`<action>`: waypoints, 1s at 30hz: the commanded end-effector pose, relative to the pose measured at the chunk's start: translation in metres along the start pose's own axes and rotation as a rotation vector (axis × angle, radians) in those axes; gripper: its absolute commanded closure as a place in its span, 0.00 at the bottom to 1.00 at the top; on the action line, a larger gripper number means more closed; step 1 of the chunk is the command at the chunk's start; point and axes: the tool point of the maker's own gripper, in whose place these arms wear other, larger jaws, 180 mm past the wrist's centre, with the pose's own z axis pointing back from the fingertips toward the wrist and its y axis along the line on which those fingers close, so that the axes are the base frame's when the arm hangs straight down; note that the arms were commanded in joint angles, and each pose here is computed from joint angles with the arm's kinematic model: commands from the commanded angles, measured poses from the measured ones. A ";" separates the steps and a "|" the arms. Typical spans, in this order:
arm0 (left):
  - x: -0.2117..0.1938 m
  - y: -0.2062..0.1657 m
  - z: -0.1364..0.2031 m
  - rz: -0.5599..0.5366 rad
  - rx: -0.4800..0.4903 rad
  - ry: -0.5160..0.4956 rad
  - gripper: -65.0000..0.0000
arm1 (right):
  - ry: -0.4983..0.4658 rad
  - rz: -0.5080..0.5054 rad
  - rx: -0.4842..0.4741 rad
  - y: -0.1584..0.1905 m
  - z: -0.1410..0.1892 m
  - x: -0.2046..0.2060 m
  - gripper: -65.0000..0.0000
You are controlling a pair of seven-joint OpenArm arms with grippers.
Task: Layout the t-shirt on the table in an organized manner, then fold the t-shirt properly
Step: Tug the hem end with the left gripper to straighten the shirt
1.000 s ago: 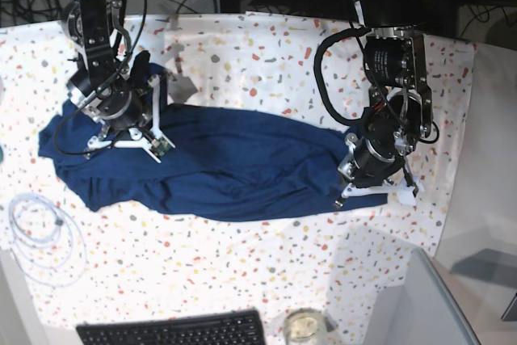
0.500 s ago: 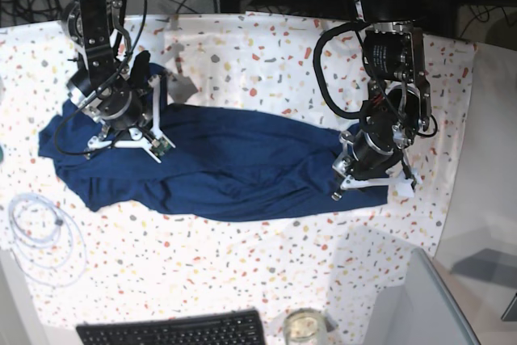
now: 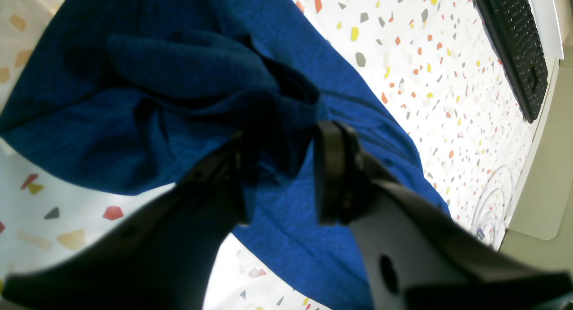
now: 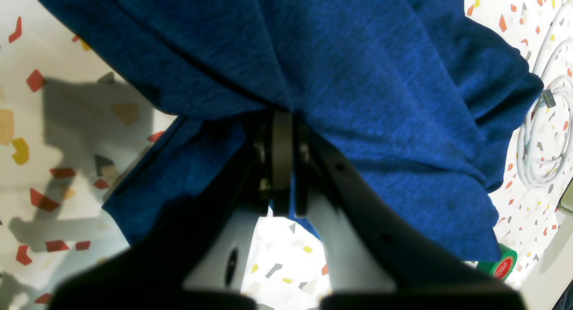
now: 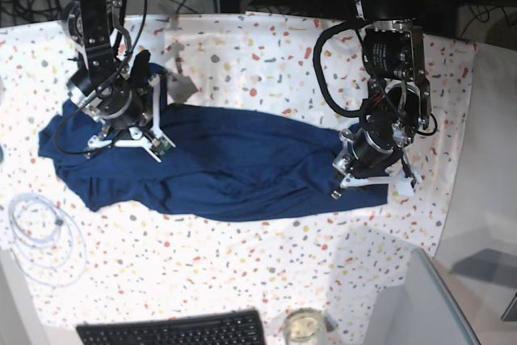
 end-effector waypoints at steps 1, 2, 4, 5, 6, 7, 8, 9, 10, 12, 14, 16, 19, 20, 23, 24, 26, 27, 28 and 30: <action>0.015 -0.015 0.003 -0.007 -0.037 -0.043 0.74 | -0.032 0.000 -0.025 -0.010 0.003 0.010 1.00; 0.015 -0.015 0.003 -0.007 -0.037 -0.043 0.75 | -0.032 0.000 -0.025 -0.010 0.003 0.010 1.00; 0.015 -0.015 0.003 -0.007 -0.037 -0.043 0.76 | -0.032 0.000 -0.025 -0.010 0.003 0.010 1.00; 0.015 -0.015 0.003 -0.007 -0.037 -0.043 0.75 | -0.032 0.000 -0.025 -0.010 0.003 0.010 1.00; 0.015 -0.015 0.003 -0.007 -0.037 -0.043 0.75 | -0.032 0.000 -0.025 -0.010 0.003 0.010 1.00; 0.015 -0.015 0.003 -0.008 -0.039 -0.044 0.75 | -0.033 0.001 -0.026 -0.010 0.003 0.010 1.00; 0.016 -0.016 0.003 -0.008 -0.041 -0.046 0.75 | -0.033 0.001 -0.026 -0.010 0.003 0.010 1.00; 0.017 -0.017 0.003 -0.009 -0.043 -0.049 0.75 | -0.033 0.001 -0.026 -0.010 0.003 0.010 1.00; 0.019 -0.019 0.005 -0.010 -0.047 -0.054 0.75 | -0.033 0.001 -0.026 -0.010 0.003 0.010 1.00; 0.023 -0.024 0.007 -0.014 -0.059 -0.068 0.75 | -0.034 0.001 -0.027 -0.011 0.003 0.011 1.00; 0.026 -0.027 0.009 -0.016 -0.067 -0.077 0.74 | -0.034 0.001 -0.027 -0.011 0.003 0.011 1.00; 0.026 -0.027 0.009 -0.016 -0.068 -0.077 0.74 | -0.034 0.001 -0.027 -0.011 0.003 0.011 1.00; 0.025 -0.025 0.008 -0.015 -0.063 -0.073 0.74 | -0.034 0.001 -0.027 -0.011 0.003 0.011 1.00; 0.026 -0.025 0.008 -0.014 -0.062 -0.074 0.74 | -0.034 0.001 -0.027 -0.011 0.003 0.011 1.00; 0.027 -0.024 0.008 -0.011 -0.060 -0.076 0.74 | -0.034 0.001 -0.027 -0.011 0.003 0.011 1.00; 0.027 -0.024 0.008 -0.012 -0.060 -0.077 0.74 | -0.034 0.001 -0.027 -0.011 0.003 0.011 1.00; 0.028 -0.023 0.008 -0.010 -0.058 -0.079 0.74 | -0.034 0.001 -0.027 -0.011 0.003 0.011 1.00; 0.028 -0.023 0.008 -0.010 -0.058 -0.079 0.75 | -0.034 0.002 -0.027 -0.011 0.002 0.011 1.00; 0.028 -0.023 0.008 -0.010 -0.058 -0.079 0.75 | -0.034 0.002 -0.027 -0.011 0.002 0.011 1.00; 0.028 -0.022 0.008 -0.010 -0.057 -0.078 0.75 | -0.034 0.002 -0.027 -0.011 0.002 0.011 1.00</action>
